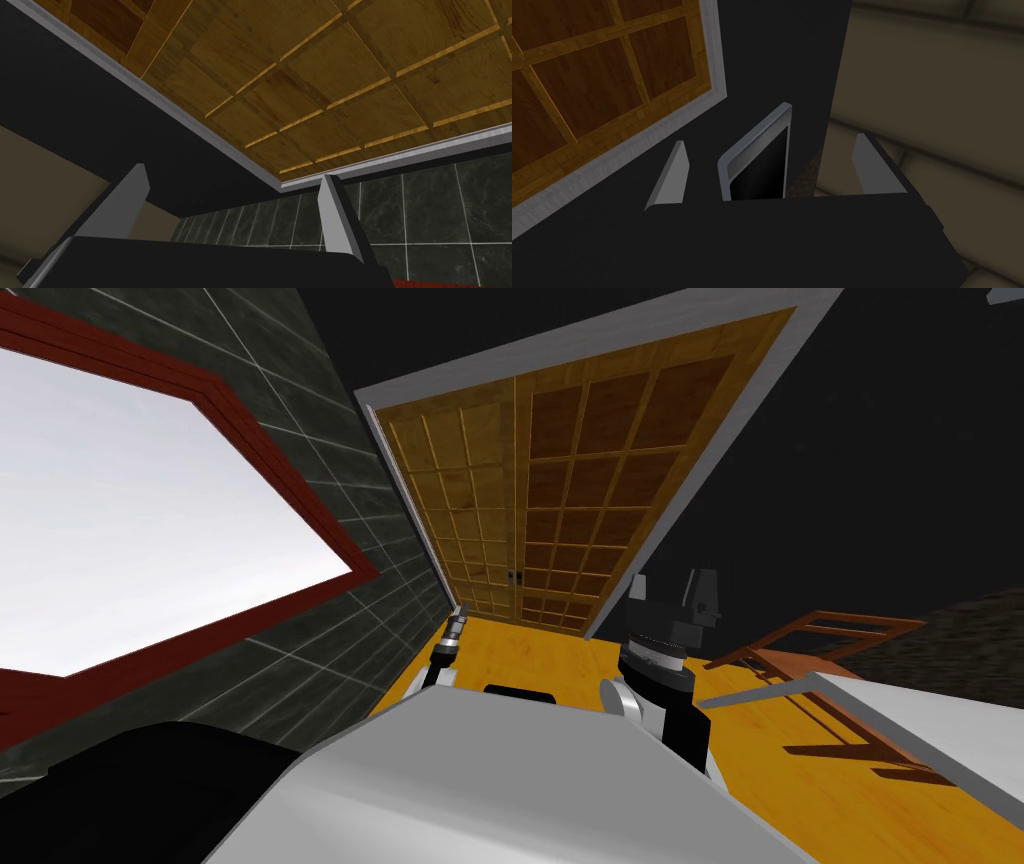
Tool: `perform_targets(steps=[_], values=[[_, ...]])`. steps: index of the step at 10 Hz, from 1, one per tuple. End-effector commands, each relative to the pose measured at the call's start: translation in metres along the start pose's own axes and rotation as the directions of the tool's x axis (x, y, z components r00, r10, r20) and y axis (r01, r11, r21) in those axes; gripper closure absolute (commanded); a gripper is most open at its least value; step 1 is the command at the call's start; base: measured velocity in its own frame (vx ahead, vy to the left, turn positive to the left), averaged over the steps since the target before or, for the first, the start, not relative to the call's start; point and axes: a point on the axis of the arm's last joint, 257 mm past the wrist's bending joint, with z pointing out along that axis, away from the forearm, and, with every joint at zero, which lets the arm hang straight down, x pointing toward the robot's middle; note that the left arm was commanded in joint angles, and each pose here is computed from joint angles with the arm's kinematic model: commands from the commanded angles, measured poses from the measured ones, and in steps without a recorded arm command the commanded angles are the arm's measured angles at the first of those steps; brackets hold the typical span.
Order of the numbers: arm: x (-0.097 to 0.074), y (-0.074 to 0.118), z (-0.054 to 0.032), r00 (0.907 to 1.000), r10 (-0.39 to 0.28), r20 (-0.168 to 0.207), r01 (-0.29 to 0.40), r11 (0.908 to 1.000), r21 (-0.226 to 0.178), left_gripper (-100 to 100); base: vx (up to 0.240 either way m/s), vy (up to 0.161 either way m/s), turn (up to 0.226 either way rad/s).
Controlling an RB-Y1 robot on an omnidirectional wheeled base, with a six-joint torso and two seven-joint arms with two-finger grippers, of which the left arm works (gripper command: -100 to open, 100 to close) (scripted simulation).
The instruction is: Pull the door open
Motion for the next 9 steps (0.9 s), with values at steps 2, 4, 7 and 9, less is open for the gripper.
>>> perform_targets(steps=[2,4,7,9], values=[[0.014,0.015,-0.0042,0.9973,0.067,-0.030,-0.068,0.9975,-0.020,-100,0.100,-0.044,-0.007],[0.023,0.026,-0.0074,0.9918,0.116,-0.054,-0.118,0.9925,-0.033,-100,0.102,-0.038,-0.007],[0.037,0.042,-0.0128,0.9783,0.186,-0.091,-0.191,0.9805,-0.048,-100,0.092,-0.045,-0.007],[0.045,0.052,-0.0166,0.9661,0.230,-0.117,-0.237,0.9698,-0.055,-100,0.106,-0.027,-0.009]])
